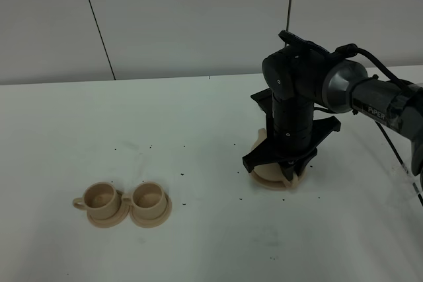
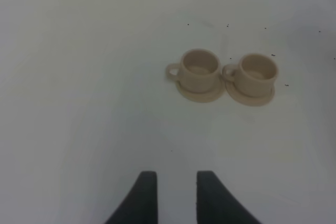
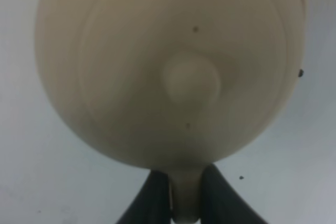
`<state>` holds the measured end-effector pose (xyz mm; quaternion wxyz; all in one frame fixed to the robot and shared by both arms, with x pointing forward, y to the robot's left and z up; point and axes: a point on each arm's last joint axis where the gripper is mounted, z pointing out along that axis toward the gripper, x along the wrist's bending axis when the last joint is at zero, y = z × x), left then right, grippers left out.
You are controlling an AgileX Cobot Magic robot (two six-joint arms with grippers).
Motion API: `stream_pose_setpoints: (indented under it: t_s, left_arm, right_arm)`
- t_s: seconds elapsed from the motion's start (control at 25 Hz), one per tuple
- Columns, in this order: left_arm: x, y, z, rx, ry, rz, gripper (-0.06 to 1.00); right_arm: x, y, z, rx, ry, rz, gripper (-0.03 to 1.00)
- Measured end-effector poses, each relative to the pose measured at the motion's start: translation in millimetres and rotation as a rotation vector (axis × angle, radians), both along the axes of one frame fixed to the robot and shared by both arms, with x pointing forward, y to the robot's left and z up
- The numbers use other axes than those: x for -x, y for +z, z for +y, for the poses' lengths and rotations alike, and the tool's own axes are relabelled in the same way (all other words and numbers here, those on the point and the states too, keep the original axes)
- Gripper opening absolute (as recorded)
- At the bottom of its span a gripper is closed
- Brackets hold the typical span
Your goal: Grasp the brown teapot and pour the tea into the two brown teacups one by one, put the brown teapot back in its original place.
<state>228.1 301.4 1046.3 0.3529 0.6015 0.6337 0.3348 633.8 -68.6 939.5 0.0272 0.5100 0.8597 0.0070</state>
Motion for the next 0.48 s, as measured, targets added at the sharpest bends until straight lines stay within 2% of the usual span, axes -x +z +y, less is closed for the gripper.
stream_pose_setpoints:
  t_s: [0.48]
  left_arm:
    - [0.0,0.0,0.0,0.0,0.0,0.0,0.25]
  right_arm:
    - [0.0,0.0,-0.2,0.002,0.005,0.0,0.1]
